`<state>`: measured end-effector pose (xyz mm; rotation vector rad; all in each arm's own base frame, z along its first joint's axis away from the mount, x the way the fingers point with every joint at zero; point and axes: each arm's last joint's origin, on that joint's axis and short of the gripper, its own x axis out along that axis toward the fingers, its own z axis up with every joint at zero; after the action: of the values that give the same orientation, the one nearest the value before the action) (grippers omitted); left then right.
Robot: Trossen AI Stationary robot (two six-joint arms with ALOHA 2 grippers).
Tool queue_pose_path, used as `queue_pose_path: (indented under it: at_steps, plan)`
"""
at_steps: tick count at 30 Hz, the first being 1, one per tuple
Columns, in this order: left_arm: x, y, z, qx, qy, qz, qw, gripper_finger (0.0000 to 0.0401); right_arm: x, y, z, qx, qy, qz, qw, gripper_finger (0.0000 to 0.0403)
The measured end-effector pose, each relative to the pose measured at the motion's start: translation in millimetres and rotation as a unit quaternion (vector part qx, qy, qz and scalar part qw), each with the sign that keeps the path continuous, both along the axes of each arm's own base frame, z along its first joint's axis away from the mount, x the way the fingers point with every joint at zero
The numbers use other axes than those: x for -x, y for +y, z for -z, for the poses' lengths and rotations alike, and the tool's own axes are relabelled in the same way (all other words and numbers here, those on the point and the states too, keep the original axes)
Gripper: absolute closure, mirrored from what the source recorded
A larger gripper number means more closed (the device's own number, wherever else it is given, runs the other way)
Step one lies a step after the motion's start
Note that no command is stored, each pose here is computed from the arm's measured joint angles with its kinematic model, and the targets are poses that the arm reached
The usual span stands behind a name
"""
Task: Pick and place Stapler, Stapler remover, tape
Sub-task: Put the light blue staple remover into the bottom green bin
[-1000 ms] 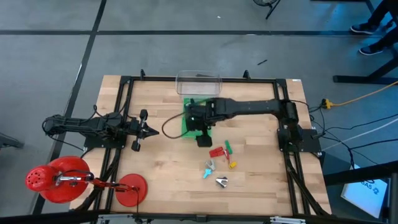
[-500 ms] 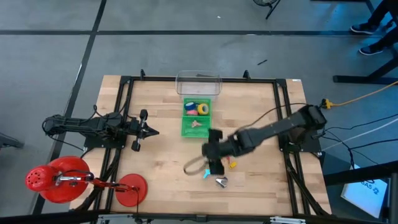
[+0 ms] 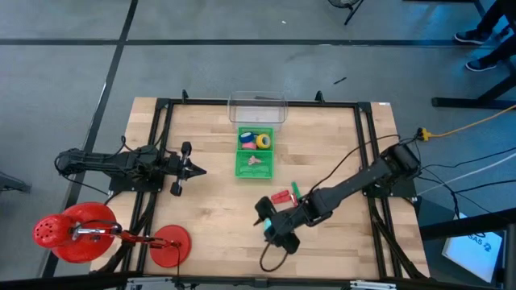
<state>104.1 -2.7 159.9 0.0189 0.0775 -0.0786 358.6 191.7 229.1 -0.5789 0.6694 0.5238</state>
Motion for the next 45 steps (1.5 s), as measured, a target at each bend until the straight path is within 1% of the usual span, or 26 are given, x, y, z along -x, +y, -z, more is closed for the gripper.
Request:
queue_pose_path:
  at_steps: [2, 5, 10, 19, 22, 26, 29, 33, 42, 45]
  plan:
    - [0.0, 0.0, 0.0, 0.0, 0.0, 0.0, 1.0, 0.0394, -0.7, 1.8, 3.8, 0.004, 0.004, -0.014, 1.0, 0.0097]
    - [0.0, 0.0, 0.1, 0.0, 0.0, 0.0, 1.0, 0.0395, -1.5, 2.7, 14.9, 0.008, 0.029, -0.026, 0.999, 0.0097]
    - [0.0, 0.0, 0.1, 0.0, 0.0, 0.0, 1.0, 0.0393, -6.7, 1.1, 34.0, 0.018, 0.057, -0.022, 0.998, 0.0097]
    - [0.0, 0.0, 0.1, 0.0, 0.001, 0.0, 1.0, 0.0397, -11.6, -8.6, 71.7, 0.038, 0.137, -0.02, 0.99, 0.0097]
    - [0.0, 0.0, 0.1, 0.0, 0.001, 0.0, 1.0, 0.0396, -12.4, -13.9, 75.8, 0.042, 0.153, -0.014, 0.987, 0.0097]
    - [0.0, 0.0, 0.1, 0.0, 0.001, 0.0, 1.0, 0.0393, -9.2, -22.9, 83.9, 0.053, 0.199, -0.01, 0.979, 0.0097]
    - [0.0, 0.0, 0.1, 0.0, 0.001, 0.0, 1.0, 0.0393, -8.5, -26.6, 84.6, 0.056, 0.21, -0.006, 0.976, 0.0105]
    - [0.0, 0.0, 0.1, 0.0, 0.001, 0.0, 1.0, 0.0396, -10.8, -27.7, 84.0, 0.051, 0.202, -0.005, 0.978, 0.0143]
    - [0.0, 0.0, 0.1, 0.0, 0.001, 0.0, 1.0, 0.0393, -11.5, -27.2, 83.5, 0.048, 0.198, -0.003, 0.979, 0.0273]
    - [0.0, 0.0, 0.1, 0.0, 0.001, 0.0, 1.0, 0.0394, -11.6, -27.3, 83.1, 0.045, 0.199, 0.004, 0.979, 0.0309]
